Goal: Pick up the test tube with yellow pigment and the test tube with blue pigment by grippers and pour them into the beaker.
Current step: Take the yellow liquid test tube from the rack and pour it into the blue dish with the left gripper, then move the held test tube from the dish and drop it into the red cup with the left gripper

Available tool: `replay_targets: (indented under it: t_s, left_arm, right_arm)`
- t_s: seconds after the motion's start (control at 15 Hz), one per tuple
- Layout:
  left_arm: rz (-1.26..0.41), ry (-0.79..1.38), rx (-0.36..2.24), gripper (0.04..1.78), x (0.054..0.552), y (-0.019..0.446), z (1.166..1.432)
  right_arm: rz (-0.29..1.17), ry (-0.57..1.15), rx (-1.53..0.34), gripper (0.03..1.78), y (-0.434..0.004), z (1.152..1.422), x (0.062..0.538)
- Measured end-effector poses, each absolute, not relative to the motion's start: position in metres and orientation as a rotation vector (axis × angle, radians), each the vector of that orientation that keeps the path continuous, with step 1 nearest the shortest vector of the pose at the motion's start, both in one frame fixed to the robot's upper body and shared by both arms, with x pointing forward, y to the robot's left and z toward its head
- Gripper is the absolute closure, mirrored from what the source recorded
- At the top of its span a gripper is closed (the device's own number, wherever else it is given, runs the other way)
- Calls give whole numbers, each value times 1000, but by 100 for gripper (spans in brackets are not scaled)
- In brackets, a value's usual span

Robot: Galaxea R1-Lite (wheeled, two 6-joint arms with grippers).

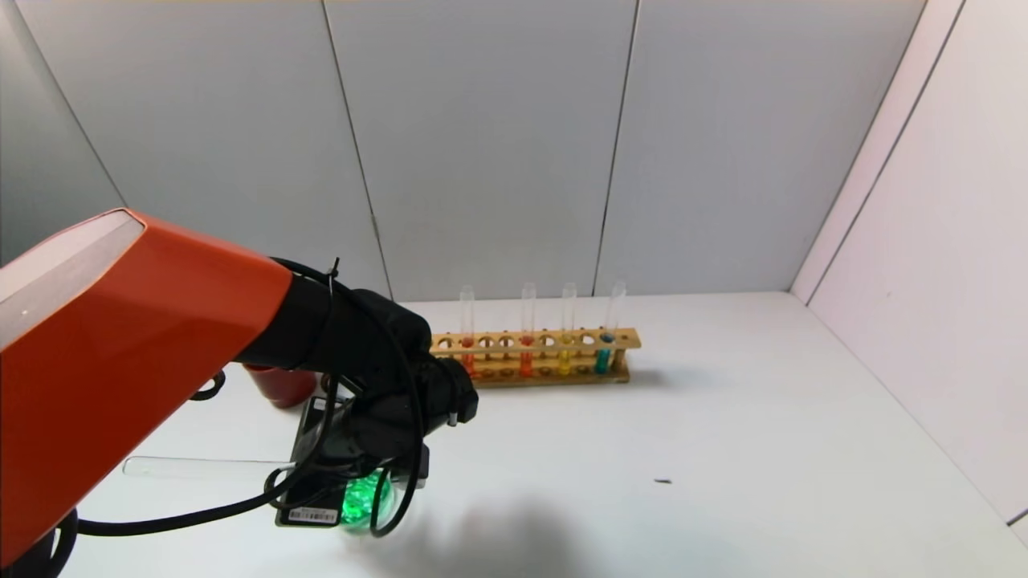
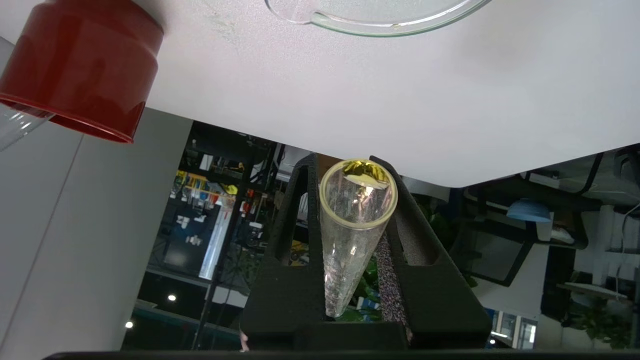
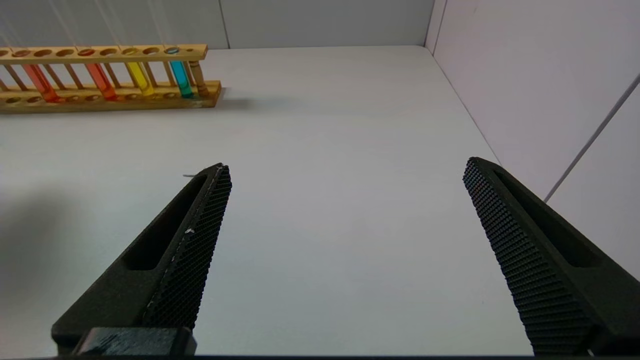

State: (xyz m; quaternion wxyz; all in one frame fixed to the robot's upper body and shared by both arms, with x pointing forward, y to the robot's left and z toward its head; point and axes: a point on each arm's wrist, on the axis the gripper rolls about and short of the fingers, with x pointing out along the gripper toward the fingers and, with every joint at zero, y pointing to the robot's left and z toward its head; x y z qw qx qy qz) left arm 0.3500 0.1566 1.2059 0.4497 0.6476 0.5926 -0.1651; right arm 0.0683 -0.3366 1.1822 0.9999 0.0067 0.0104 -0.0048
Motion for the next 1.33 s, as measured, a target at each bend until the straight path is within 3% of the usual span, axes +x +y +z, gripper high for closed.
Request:
replay_targets:
  t_s: [0.47,1.0,1.33]
  left_arm:
    - [-258,1443,1232,148,352,168,1226]
    - [-34,1129,808,148,354,215,1301]
    - [81,922,591,148,363,240,1333]
  right_arm:
    - [-10,21,13,11,-337,1182,68]
    - [-10,21,14,11,-337,1182,68]
    - [-9,21,14,11,-337,1182,68]
